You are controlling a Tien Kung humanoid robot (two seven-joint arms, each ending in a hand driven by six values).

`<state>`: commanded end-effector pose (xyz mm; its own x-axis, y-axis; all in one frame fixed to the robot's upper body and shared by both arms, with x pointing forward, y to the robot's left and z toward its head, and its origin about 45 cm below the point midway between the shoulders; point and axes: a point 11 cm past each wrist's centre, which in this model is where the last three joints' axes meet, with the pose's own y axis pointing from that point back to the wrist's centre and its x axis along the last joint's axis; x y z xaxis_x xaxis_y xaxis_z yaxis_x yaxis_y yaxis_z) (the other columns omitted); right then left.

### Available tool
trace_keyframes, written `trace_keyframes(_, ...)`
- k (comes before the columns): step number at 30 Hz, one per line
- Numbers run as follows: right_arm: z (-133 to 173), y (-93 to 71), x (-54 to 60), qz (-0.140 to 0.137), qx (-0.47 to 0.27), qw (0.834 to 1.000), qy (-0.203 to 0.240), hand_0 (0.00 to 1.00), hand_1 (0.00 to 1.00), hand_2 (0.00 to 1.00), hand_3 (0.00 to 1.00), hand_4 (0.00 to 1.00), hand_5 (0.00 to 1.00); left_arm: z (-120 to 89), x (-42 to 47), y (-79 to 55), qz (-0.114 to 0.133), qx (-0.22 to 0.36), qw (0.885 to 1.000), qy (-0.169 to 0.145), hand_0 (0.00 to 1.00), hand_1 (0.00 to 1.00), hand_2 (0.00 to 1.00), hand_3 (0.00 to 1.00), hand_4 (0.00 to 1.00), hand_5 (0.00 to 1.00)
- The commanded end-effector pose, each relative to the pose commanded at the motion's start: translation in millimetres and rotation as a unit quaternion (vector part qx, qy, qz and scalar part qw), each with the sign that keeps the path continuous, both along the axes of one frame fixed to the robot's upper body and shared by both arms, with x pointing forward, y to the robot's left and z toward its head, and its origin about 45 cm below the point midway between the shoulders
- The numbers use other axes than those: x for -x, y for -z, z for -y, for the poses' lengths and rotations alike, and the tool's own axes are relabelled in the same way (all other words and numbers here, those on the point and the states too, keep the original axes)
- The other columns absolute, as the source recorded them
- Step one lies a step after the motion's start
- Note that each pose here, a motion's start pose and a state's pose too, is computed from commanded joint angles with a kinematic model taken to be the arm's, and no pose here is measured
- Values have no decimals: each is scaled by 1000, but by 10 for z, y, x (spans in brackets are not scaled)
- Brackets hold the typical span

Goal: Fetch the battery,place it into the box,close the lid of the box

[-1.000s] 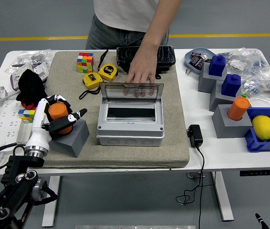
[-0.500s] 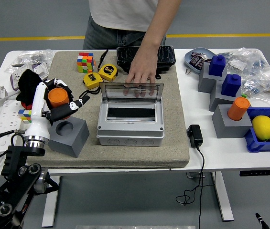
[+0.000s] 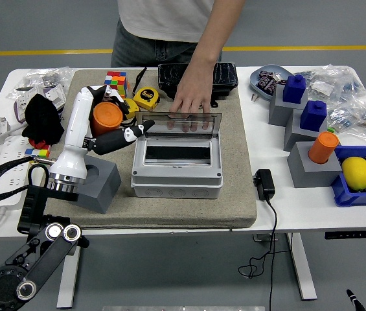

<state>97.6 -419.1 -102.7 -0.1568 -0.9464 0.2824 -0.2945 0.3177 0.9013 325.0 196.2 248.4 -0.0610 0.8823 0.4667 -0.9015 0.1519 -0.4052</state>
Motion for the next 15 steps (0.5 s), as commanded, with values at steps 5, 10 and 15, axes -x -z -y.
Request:
trace_keyframes(5,3,0,3,0,0,1000,0,852,744,725,764,998,998,44,18,2,4,-19,1000,4,39,2,7,2,991,161)
trace_keyframes(10,7,0,8,-1,1,1000,0,852,744,725,764,998,998,96,35,-28,18,-49,999,5,39,2,3,2,992,162)
trace_keyframes(15,5,-1,4,0,0,1000,1,852,744,725,764,998,998,190,49,-56,38,-96,995,11,38,2,2,2,993,166)
